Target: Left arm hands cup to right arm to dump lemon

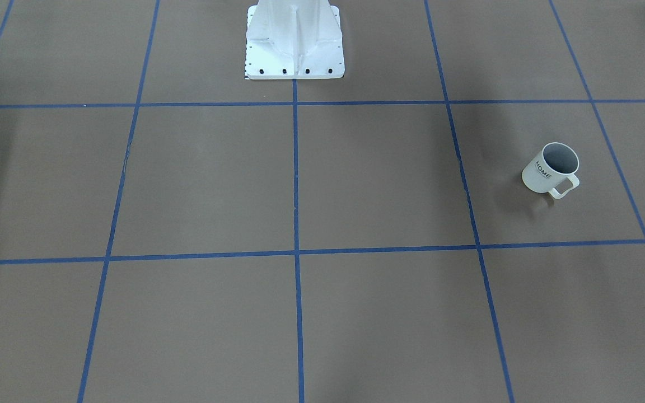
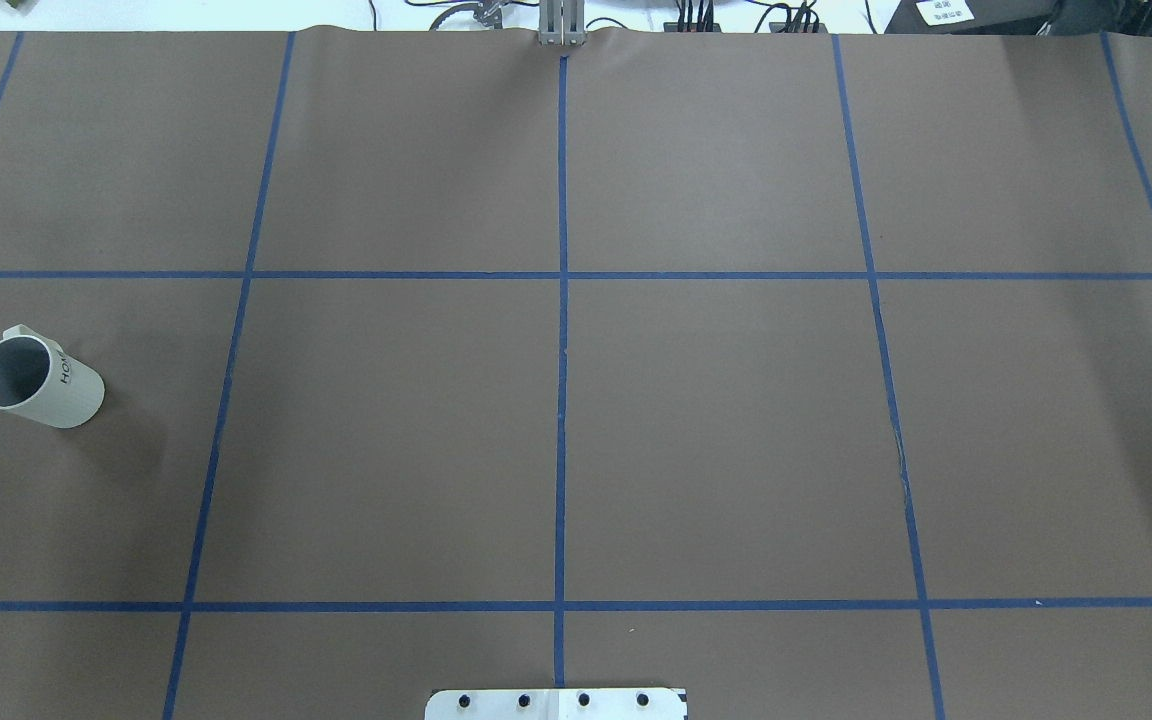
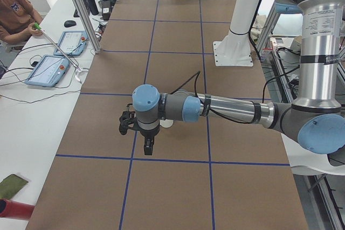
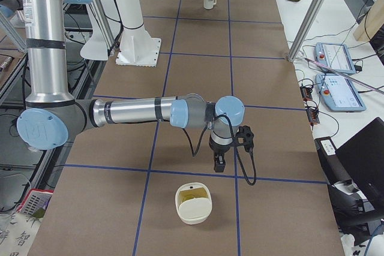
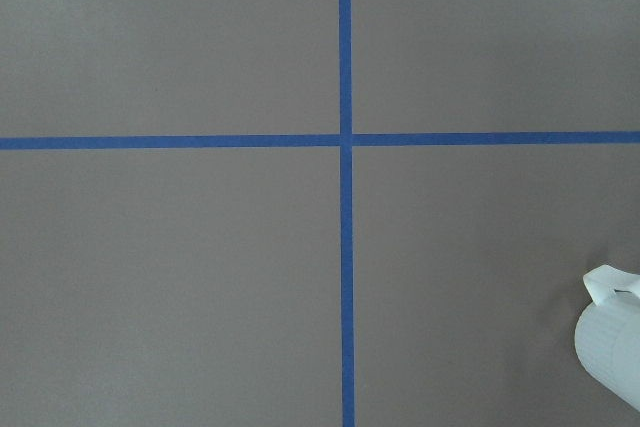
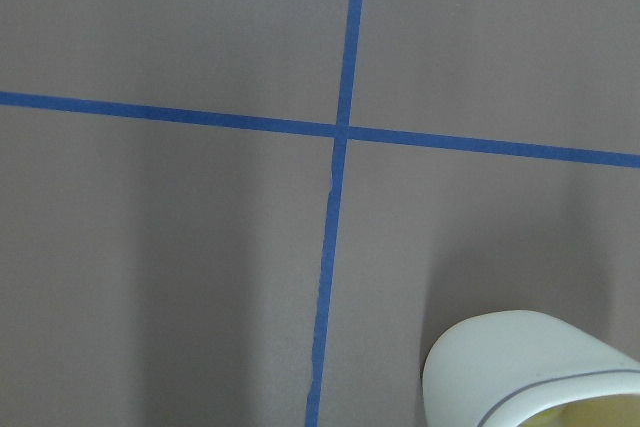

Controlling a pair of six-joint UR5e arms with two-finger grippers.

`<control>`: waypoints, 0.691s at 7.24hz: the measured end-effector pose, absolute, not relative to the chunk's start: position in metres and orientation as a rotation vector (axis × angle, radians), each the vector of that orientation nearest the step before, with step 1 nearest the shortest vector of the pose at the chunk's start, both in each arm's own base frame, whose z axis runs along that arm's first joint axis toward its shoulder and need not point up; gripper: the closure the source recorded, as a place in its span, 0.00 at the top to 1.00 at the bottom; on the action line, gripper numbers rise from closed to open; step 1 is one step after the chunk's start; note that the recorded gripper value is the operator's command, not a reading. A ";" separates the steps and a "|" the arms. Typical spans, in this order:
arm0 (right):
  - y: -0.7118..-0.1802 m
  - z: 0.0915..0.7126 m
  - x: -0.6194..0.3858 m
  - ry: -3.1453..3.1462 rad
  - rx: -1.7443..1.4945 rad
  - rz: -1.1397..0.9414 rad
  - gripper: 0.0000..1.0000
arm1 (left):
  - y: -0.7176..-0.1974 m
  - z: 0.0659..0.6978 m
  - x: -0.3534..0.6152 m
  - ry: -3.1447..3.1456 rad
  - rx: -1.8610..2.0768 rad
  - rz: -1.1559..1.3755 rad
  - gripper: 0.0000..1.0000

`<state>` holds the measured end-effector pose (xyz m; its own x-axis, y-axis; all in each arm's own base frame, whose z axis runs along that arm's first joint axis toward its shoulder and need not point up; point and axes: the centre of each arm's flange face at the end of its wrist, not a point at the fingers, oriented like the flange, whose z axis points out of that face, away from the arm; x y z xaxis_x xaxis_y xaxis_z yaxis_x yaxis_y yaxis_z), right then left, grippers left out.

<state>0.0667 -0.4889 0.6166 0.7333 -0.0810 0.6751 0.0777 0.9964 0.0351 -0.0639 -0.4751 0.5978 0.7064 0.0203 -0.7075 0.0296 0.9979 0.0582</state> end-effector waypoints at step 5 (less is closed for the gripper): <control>-0.490 0.616 0.067 -0.742 0.006 -0.088 1.00 | -0.476 0.595 -0.064 0.789 0.077 0.000 1.00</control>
